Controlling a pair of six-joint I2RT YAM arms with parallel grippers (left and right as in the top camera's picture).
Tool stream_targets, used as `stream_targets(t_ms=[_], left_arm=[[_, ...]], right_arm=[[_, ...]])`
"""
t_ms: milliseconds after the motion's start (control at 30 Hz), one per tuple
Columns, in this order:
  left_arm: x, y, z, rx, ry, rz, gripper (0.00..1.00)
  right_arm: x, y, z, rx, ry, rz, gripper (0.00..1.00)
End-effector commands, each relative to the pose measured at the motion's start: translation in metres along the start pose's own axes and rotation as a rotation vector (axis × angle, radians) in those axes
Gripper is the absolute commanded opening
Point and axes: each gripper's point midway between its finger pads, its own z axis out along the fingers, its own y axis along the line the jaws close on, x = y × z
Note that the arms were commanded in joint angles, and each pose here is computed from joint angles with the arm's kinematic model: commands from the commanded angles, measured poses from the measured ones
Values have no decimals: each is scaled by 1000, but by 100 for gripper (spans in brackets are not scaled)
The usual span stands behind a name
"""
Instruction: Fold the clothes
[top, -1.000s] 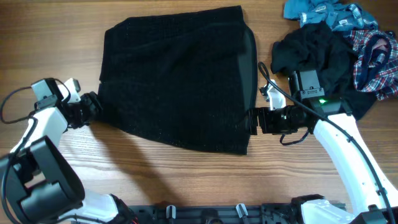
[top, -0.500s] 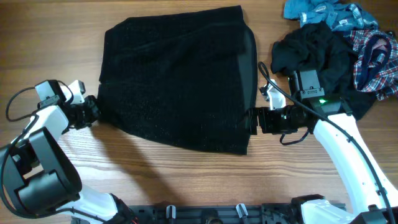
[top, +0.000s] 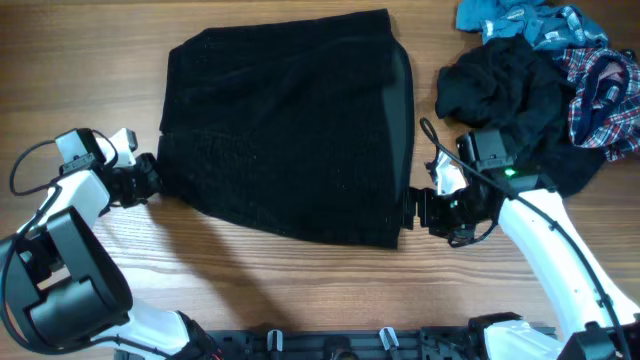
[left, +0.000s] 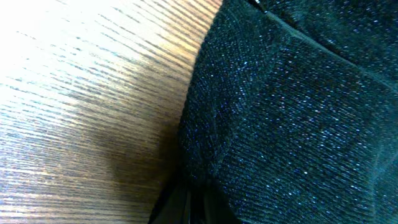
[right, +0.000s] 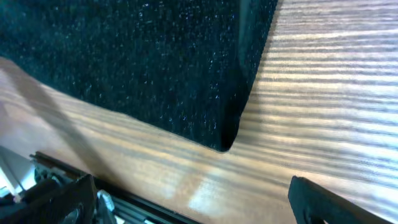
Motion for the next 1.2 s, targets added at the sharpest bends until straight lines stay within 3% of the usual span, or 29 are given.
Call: stream_targets(t_ms=[0, 433, 600, 1100, 1167], left_arm=[[2, -6, -5, 26, -3, -2, 4], [3, -6, -5, 22, 3, -4, 4], [4, -6, -5, 22, 3, -5, 4], [5, -5, -5, 21, 10, -8, 4], [5, -5, -5, 21, 10, -8, 4]], right_arm=[[5, -1, 13, -44, -1, 7, 100], [6, -13, 50, -116, -71, -94, 86], [-7, -7, 50, -147, -132, -150, 72], [5, -12, 61, -168, -116, -142, 66], [4, -5, 60, -209, -123, -157, 59]])
